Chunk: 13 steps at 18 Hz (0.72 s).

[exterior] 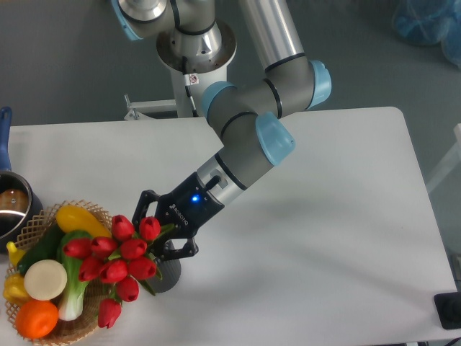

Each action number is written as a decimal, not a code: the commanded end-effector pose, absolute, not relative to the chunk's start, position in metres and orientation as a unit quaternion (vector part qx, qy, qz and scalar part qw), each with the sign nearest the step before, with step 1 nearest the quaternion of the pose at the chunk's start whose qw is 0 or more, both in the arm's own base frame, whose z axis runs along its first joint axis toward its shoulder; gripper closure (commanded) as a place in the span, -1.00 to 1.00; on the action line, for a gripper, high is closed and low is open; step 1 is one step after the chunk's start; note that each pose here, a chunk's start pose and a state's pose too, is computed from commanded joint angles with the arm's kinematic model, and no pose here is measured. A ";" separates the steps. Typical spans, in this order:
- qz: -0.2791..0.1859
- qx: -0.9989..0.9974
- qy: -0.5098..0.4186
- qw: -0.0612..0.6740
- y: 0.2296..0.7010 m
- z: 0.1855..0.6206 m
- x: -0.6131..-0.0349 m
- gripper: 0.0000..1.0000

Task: Insert the flowers into the vase
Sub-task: 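Push the tulip stems down into the black vase, then open the gripper and lift it away from the tulips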

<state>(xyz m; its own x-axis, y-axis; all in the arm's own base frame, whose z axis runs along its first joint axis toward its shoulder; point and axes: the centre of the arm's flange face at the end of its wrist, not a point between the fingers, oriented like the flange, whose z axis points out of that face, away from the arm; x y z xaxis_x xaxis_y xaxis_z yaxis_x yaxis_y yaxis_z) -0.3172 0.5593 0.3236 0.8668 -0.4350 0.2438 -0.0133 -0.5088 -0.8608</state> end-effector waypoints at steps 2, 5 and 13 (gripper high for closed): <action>-0.212 -0.840 0.134 0.482 0.545 0.326 -0.320 -0.27; -0.211 -0.841 0.126 0.482 0.535 0.325 -0.322 -0.95; -0.197 -0.846 0.100 0.486 0.504 0.330 -0.337 -1.00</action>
<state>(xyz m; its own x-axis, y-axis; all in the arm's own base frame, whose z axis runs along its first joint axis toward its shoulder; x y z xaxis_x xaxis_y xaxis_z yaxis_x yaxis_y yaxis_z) -0.3372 0.5035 0.3300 0.9022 -0.3612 0.2357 0.0219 -0.5074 -0.8614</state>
